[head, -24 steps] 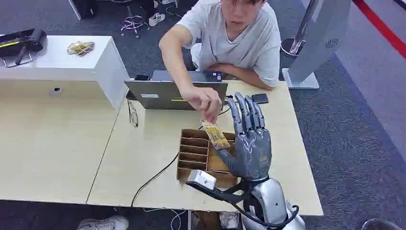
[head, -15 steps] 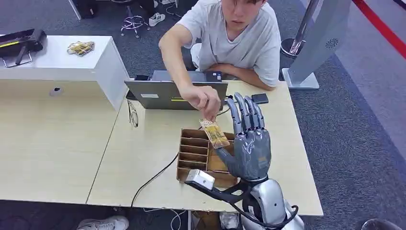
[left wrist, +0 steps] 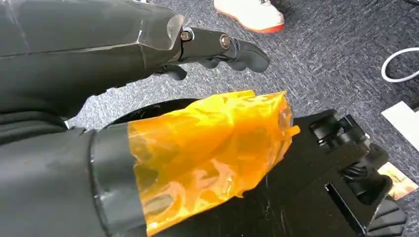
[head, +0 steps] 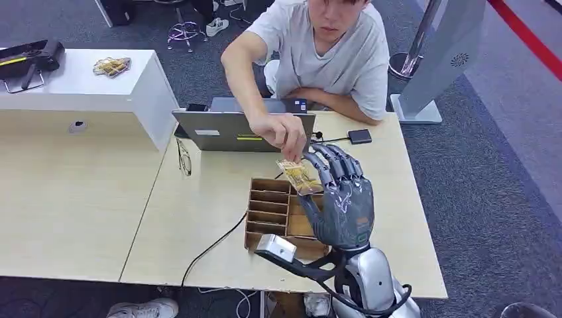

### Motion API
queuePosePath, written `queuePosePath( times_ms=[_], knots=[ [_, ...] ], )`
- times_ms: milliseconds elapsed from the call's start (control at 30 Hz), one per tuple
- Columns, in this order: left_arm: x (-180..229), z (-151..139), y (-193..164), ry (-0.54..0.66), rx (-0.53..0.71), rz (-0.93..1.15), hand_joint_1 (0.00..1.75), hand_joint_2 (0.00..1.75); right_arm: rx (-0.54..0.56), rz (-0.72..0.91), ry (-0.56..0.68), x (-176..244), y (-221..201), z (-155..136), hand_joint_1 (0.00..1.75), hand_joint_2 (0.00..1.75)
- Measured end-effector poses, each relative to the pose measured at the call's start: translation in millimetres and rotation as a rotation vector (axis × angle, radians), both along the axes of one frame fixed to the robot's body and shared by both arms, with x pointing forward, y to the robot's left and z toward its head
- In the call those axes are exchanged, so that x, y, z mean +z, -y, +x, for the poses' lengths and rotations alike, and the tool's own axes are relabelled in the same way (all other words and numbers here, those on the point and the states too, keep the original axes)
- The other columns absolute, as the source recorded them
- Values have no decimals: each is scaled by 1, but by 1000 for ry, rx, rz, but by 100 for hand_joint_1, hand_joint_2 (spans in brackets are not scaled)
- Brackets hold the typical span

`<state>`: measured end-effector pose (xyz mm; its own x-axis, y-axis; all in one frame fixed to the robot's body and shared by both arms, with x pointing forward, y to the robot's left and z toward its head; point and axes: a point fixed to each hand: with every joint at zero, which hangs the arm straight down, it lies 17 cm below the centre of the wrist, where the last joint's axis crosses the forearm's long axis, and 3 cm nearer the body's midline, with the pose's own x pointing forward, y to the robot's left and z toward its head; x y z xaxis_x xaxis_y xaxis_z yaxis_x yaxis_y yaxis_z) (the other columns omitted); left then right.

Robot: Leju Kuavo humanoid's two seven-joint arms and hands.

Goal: Pass the card to the sensor for recognition and then transmit it.

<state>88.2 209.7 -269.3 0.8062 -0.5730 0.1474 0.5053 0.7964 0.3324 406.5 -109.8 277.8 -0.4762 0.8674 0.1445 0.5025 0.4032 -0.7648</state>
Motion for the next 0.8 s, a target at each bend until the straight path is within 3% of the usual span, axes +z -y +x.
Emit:
queuePosePath(
  times_ms=[667,800],
  knots=[
    [0,0,0,0,1,0,0,0,4,14,5,2,-1,-1,175,175],
    [0,0,-1,2,10,2,0,0,99,121,-69,-2,-6,-3,175,175]
  ],
)
